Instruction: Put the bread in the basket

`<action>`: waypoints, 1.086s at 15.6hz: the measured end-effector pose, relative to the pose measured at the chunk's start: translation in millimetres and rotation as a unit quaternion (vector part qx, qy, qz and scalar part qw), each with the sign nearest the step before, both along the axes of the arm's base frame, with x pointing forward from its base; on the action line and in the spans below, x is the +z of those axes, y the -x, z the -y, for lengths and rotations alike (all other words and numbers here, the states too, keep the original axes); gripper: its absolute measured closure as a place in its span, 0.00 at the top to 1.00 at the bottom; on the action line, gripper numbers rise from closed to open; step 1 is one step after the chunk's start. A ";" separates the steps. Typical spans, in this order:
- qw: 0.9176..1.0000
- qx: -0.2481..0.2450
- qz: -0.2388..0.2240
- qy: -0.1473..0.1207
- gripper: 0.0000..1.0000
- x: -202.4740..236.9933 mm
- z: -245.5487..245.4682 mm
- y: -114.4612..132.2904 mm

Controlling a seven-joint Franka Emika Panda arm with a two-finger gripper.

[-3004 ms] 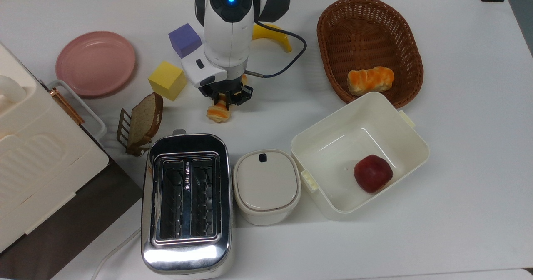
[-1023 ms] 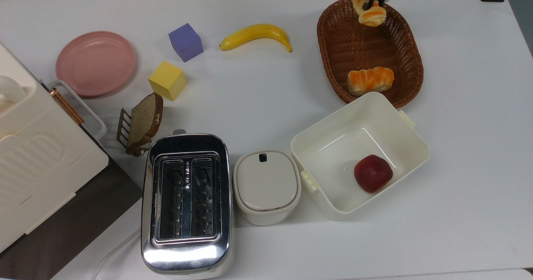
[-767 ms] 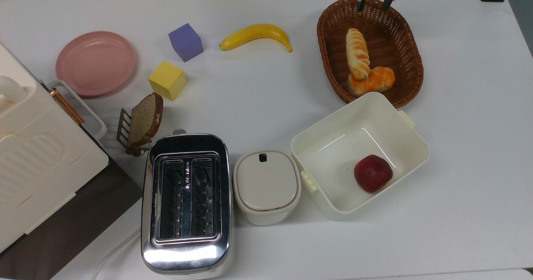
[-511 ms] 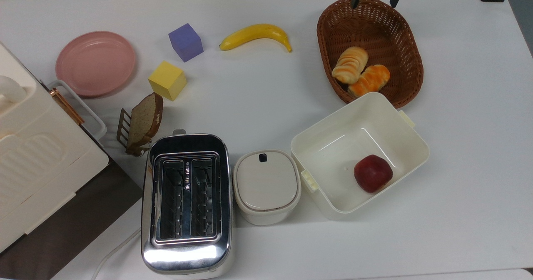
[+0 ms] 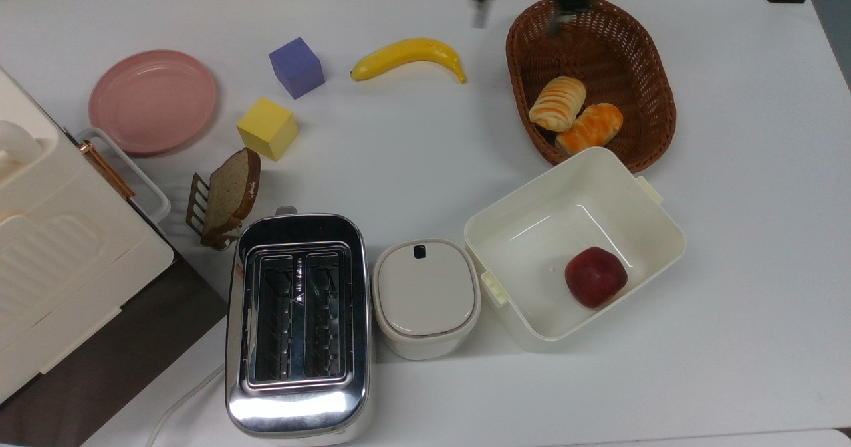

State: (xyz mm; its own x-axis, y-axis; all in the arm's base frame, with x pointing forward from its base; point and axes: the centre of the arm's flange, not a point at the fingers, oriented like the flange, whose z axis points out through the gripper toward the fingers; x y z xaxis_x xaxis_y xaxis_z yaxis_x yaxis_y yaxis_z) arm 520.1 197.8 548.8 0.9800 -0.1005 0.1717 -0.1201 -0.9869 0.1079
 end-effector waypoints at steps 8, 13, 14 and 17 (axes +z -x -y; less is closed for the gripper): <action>0.992 -0.120 -0.030 0.013 1.00 85.9 241.9 -22.1; 0.993 -0.114 -0.036 0.014 1.00 80.9 247.1 -24.7; 0.993 -0.113 -0.039 0.014 1.00 77.9 246.6 -26.4; 0.993 -0.111 -0.046 0.014 1.00 70.0 246.0 -30.7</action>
